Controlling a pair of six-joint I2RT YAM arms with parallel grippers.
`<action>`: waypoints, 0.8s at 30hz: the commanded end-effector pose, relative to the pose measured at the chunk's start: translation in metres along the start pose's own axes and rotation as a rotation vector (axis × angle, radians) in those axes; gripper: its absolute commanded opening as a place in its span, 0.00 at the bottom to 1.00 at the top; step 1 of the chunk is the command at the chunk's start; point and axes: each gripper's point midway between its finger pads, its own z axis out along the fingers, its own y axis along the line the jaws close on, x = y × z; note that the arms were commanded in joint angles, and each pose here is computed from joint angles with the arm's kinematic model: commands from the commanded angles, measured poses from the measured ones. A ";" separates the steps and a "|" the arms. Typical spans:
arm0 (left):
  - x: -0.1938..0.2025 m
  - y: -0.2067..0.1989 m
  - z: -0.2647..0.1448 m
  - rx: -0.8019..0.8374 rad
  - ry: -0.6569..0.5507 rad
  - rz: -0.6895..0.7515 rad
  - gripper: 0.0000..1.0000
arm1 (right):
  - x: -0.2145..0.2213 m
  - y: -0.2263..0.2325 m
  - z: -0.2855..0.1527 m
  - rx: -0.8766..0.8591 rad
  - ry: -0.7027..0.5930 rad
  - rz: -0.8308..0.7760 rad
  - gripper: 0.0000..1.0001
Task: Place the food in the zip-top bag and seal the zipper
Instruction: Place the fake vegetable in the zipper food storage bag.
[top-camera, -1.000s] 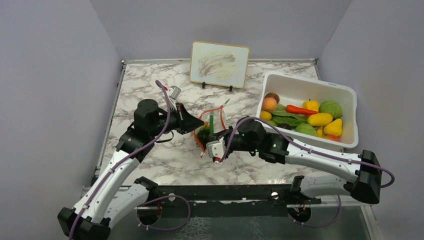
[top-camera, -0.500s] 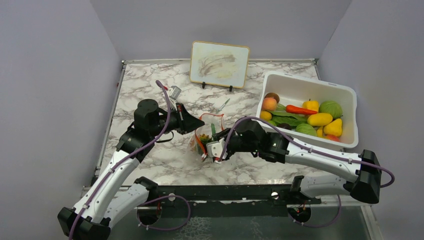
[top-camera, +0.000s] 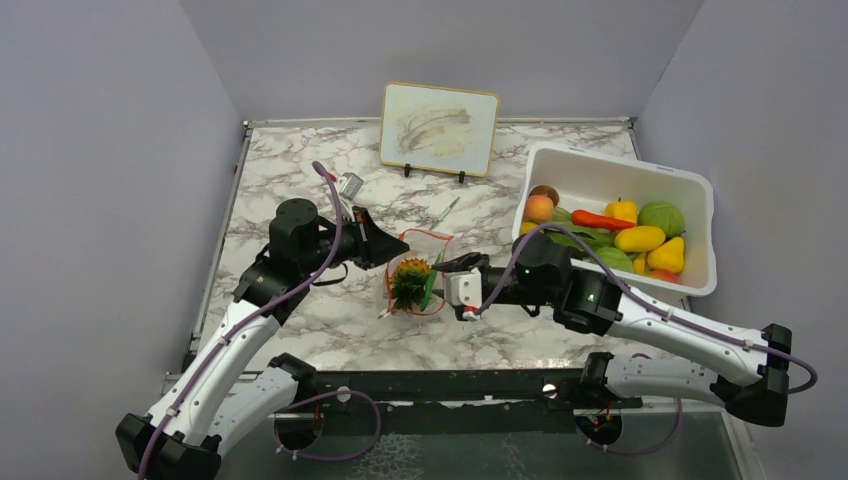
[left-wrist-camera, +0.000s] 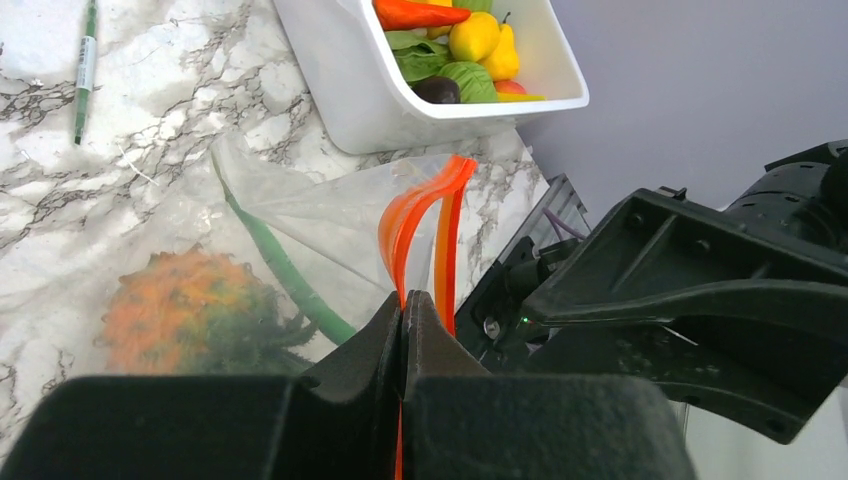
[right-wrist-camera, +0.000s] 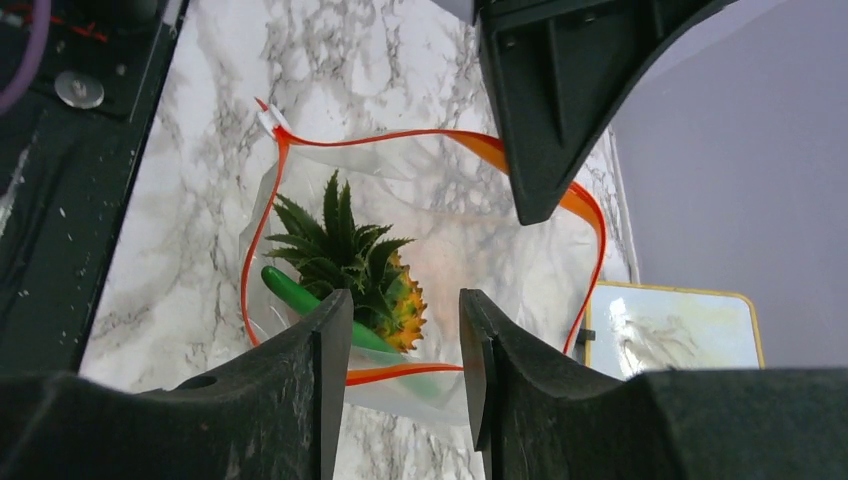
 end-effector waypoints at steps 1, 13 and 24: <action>-0.010 -0.007 0.000 0.028 -0.037 0.037 0.00 | -0.032 -0.023 -0.011 0.101 -0.092 0.145 0.44; -0.033 0.006 -0.002 -0.070 -0.133 0.145 0.00 | -0.009 -0.058 -0.031 0.484 0.000 0.914 0.34; -0.094 0.017 -0.027 -0.259 -0.366 0.379 0.00 | 0.002 -0.100 -0.078 0.744 0.185 0.912 0.51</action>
